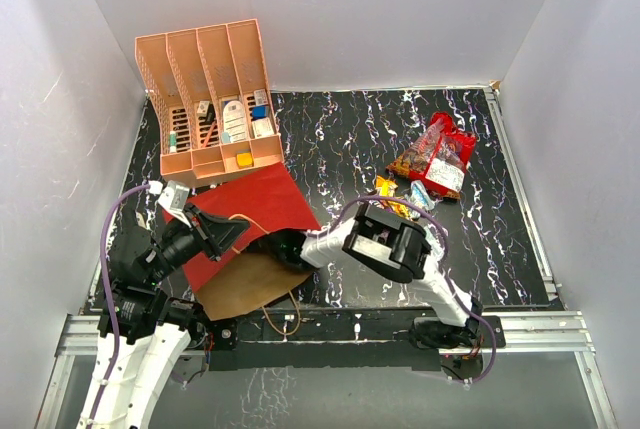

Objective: Take the snacks out of the paper bag

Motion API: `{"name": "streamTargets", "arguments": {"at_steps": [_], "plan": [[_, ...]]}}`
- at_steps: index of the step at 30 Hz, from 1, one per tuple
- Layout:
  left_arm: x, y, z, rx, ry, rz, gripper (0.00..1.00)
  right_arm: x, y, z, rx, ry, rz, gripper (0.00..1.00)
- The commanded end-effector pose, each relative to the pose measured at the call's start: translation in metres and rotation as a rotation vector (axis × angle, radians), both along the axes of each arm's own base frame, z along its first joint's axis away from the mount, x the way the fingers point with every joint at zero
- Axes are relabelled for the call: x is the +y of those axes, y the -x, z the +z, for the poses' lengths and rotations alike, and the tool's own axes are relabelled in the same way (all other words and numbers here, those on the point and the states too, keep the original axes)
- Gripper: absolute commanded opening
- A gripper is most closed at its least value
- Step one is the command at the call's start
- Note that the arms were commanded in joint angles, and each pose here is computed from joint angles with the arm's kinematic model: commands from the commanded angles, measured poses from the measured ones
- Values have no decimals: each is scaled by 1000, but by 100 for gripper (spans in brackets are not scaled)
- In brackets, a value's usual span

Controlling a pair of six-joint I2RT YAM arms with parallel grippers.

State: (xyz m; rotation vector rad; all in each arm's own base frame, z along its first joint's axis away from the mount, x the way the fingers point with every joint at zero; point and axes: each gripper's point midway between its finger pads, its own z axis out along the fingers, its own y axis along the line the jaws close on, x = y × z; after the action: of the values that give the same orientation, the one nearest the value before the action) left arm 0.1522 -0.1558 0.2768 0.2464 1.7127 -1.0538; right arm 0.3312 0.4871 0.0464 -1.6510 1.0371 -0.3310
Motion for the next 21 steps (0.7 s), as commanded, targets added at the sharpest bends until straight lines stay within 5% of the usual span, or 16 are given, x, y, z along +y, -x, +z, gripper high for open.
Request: {"name": "streamTargets", "arguments": {"at_steps": [1, 21], "plan": [[1, -3, 5, -11, 1, 11, 0, 3, 34, 47, 22, -164, 19, 11], [5, -14, -1, 21, -11, 58, 0, -63, 149, 95, 241, -343, 143, 7]]}}
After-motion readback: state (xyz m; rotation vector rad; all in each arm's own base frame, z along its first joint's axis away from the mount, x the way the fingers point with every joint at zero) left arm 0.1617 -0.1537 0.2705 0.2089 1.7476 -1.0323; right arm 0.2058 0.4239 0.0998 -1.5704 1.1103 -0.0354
